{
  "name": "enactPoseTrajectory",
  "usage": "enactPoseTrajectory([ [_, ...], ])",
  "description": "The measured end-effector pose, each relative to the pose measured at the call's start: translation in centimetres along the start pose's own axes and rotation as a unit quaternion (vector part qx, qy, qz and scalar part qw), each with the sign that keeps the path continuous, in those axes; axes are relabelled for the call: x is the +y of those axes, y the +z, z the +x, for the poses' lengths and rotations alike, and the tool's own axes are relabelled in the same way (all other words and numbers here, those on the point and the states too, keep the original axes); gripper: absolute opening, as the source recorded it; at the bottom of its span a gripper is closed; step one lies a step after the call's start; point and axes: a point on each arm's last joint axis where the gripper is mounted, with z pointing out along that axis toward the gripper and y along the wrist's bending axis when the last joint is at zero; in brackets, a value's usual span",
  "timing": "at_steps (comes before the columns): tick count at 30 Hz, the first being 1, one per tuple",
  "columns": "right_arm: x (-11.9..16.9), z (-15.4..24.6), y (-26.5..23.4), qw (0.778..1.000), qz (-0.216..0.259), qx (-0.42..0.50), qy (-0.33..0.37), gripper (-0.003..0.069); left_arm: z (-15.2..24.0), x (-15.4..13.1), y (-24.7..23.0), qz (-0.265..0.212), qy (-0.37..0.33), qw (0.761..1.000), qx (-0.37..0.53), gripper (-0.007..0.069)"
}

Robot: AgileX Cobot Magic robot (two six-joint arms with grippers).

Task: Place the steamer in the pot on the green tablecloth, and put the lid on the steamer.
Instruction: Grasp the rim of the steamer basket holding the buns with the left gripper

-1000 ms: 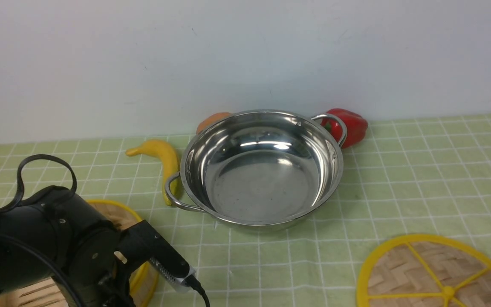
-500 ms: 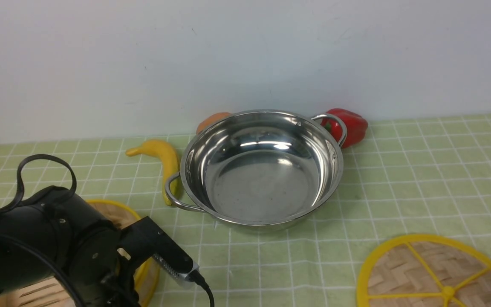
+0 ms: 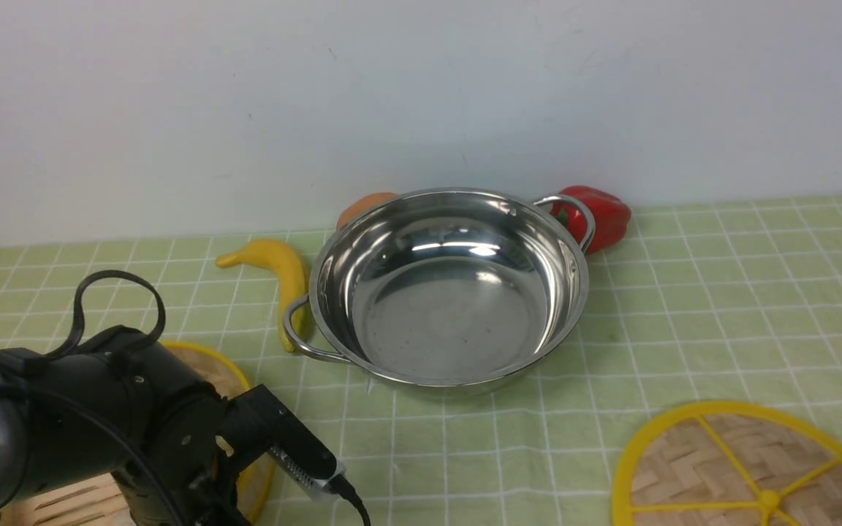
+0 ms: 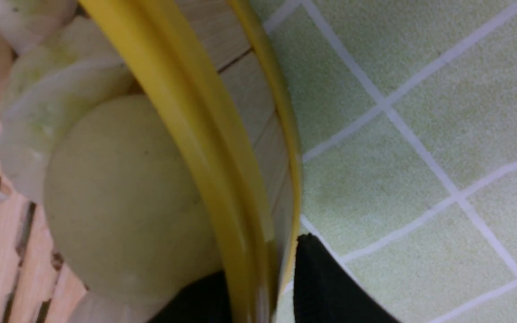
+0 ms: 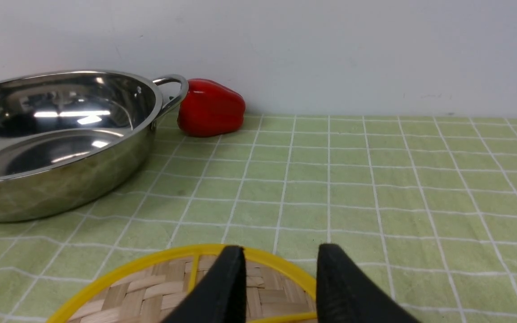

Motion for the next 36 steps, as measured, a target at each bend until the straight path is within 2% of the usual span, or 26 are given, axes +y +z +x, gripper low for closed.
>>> enactPoseTrajectory([
  [4, 0.0, 0.0, 0.0, 1.000, 0.000, 0.000, 0.000, 0.0243, 0.0, 0.0, 0.0, 0.000, 0.000, 1.000, 0.001, 0.0152],
  [10, 0.0, 0.0, 0.0, 1.000, 0.000, 0.000, 0.000, 0.0243, 0.1, -0.1, -0.1, 0.009, -0.011, 1.000, 0.006, 0.0031],
  [20, 0.0, 0.0, 0.0, 1.000, 0.000, 0.000, 0.000, 0.0243, -0.7, 0.2, -1.1, 0.020, -0.027, 0.999, 0.030, 0.0032],
  [36, 0.0, 0.0, 0.0, 1.000, 0.000, 0.000, 0.000, 0.0243, -4.4, 3.2, -8.6, -0.009, -0.019, 1.000, 0.007, 0.0032],
])
